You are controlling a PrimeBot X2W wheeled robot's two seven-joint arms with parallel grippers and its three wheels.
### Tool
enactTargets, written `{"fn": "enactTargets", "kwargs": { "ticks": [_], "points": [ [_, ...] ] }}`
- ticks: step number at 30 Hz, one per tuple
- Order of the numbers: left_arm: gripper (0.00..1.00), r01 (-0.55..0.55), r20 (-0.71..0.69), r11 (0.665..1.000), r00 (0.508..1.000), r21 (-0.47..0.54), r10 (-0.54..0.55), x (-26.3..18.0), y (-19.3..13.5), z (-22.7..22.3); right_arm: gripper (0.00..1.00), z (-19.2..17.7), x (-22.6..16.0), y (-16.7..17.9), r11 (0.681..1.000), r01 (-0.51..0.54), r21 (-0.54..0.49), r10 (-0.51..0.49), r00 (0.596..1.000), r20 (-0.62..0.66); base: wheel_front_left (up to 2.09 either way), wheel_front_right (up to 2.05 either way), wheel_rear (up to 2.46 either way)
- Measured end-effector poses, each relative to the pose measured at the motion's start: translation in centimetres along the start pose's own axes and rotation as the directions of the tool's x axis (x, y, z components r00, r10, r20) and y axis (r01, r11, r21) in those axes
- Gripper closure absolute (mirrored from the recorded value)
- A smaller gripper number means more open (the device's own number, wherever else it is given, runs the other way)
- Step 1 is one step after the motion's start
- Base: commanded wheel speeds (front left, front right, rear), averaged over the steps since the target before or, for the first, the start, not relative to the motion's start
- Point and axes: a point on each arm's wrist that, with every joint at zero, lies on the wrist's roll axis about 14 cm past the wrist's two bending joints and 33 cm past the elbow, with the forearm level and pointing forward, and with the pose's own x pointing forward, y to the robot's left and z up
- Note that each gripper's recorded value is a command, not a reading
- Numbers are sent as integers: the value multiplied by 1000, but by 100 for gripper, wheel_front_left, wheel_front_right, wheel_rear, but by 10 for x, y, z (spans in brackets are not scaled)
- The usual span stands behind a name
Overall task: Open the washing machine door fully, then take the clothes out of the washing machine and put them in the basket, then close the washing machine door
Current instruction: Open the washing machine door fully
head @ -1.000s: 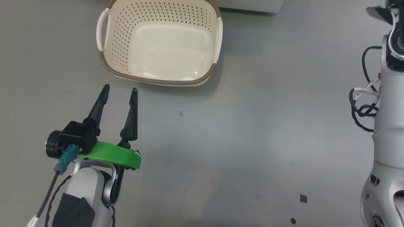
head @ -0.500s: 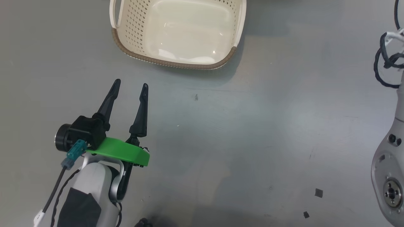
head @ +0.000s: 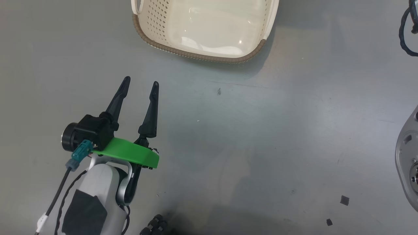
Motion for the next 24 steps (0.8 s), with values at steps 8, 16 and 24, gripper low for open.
{"fn": "enactTargets", "kwargs": {
  "ticks": [8, 16, 24],
  "points": [
    [0, -17, 0, 1000, 1000, 3, 17, 0, 4, 1, 100, -15, 10, -8, 999, 22, 40, -19, 998, -68, 0, 0, 0],
    [0, -27, 4, 1000, 1000, 11, 27, -1, 7, 3, 100, -17, 18, -7, 992, 25, 122, -12, 995, -104, 0, 0, 0],
    [0, -15, 0, 1000, 1000, 12, 15, -1, 3, 2, 100, -19, 20, -7, 985, 34, 172, -7, 987, -159, 0, 0, 0]
  ]
}}
